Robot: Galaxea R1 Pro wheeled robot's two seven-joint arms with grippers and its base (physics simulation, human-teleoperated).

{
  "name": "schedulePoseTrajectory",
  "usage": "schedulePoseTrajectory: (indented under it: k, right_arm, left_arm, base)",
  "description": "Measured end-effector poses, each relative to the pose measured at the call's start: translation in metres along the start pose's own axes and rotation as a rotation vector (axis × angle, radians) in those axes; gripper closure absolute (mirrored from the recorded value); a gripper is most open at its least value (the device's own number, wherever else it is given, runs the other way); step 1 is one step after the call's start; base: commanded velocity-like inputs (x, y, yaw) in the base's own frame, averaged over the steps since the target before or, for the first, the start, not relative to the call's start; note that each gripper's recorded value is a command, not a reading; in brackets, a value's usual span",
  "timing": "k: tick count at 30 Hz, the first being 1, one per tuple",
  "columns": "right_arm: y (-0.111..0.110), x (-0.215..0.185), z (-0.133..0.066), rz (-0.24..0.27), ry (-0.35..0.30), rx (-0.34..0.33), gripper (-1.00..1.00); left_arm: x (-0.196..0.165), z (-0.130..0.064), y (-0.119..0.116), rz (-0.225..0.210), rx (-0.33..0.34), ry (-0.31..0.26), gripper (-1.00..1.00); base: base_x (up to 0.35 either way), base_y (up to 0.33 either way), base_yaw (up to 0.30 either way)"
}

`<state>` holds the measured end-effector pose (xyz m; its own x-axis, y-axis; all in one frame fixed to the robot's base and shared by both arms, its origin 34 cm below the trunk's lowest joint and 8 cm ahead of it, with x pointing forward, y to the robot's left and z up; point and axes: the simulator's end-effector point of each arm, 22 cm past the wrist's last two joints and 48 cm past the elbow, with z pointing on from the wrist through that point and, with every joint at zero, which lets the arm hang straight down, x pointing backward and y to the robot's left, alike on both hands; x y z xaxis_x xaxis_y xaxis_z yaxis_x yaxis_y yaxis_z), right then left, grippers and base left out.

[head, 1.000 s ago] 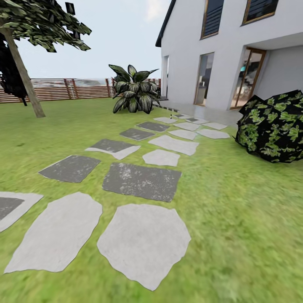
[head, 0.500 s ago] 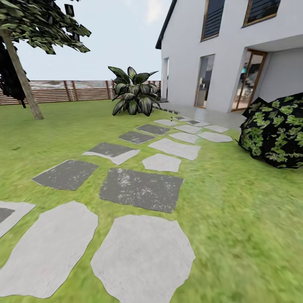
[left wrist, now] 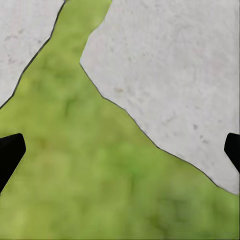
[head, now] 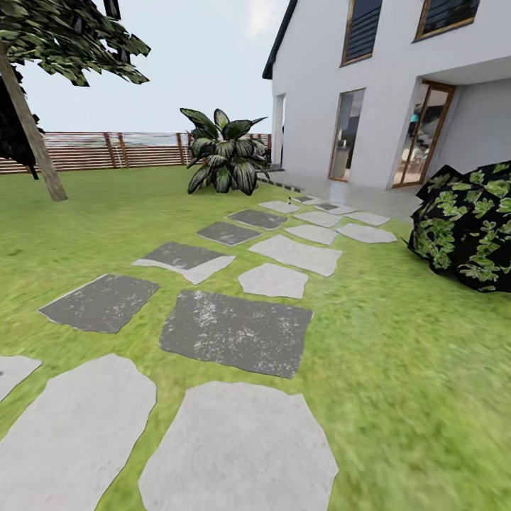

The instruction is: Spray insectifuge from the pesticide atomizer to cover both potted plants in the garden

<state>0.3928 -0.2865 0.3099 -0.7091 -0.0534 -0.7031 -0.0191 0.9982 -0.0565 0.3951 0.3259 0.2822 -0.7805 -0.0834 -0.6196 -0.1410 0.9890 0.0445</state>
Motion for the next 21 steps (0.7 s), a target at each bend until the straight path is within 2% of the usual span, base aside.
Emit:
schedulePoseTrajectory:
  k: [21]
  right_arm:
    - [-0.002, 0.0, 0.0, 0.001, 0.0, 0.005, -1.0]
  left_arm:
    - [-0.0002, 0.0001, 0.0, 0.0, 0.0, 0.0, -1.0]
  base:
    - [0.339, 0.0, 0.0]
